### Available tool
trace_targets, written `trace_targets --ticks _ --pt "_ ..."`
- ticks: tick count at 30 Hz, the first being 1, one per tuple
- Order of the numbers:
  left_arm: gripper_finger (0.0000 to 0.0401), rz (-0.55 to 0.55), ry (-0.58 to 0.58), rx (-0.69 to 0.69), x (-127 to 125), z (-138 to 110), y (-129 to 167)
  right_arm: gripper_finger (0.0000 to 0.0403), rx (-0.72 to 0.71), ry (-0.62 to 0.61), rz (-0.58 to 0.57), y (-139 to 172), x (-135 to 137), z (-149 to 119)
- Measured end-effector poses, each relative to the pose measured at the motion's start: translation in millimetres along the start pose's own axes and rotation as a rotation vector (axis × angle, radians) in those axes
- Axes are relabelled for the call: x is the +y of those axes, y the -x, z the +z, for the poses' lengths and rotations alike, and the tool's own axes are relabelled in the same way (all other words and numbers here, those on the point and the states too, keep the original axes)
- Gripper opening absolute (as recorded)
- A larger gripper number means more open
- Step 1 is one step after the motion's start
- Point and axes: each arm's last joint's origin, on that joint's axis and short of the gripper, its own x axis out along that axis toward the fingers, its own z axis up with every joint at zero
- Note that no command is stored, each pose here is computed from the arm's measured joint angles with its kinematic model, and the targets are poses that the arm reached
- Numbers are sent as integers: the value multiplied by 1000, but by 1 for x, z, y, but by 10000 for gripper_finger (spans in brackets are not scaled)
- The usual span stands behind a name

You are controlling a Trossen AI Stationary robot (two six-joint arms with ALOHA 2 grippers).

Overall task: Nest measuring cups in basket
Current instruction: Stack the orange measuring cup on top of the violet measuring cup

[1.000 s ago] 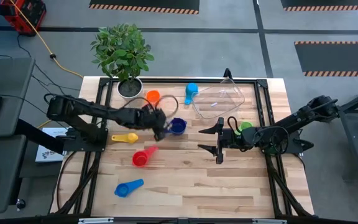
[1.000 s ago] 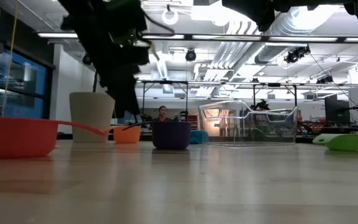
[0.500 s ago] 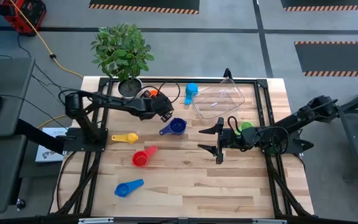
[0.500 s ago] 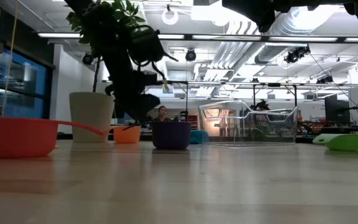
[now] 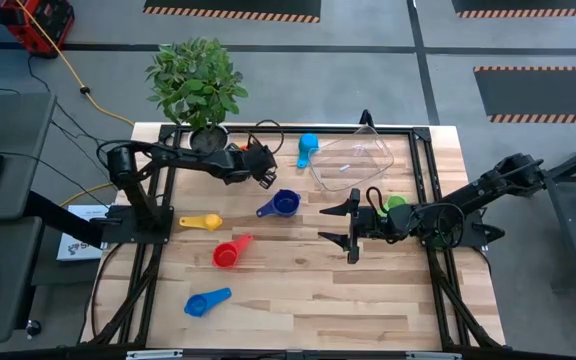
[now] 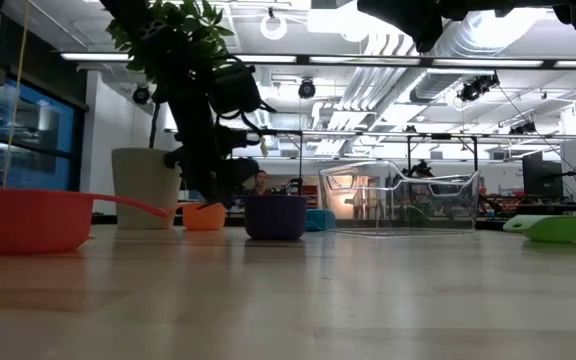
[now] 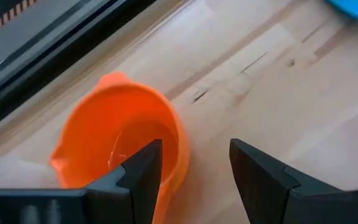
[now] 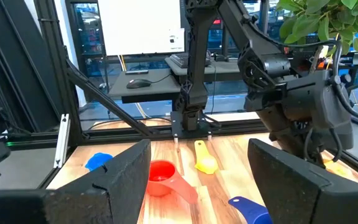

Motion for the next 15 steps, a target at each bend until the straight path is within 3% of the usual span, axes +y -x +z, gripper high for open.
trace_targets --ticks 8,15 --pt "154 53 -23 38 -1 -8 -13 261 0 -4 0 0 0 0" --pt "49 93 -80 12 -7 -11 -8 261 0 1 -1 0 0 0"
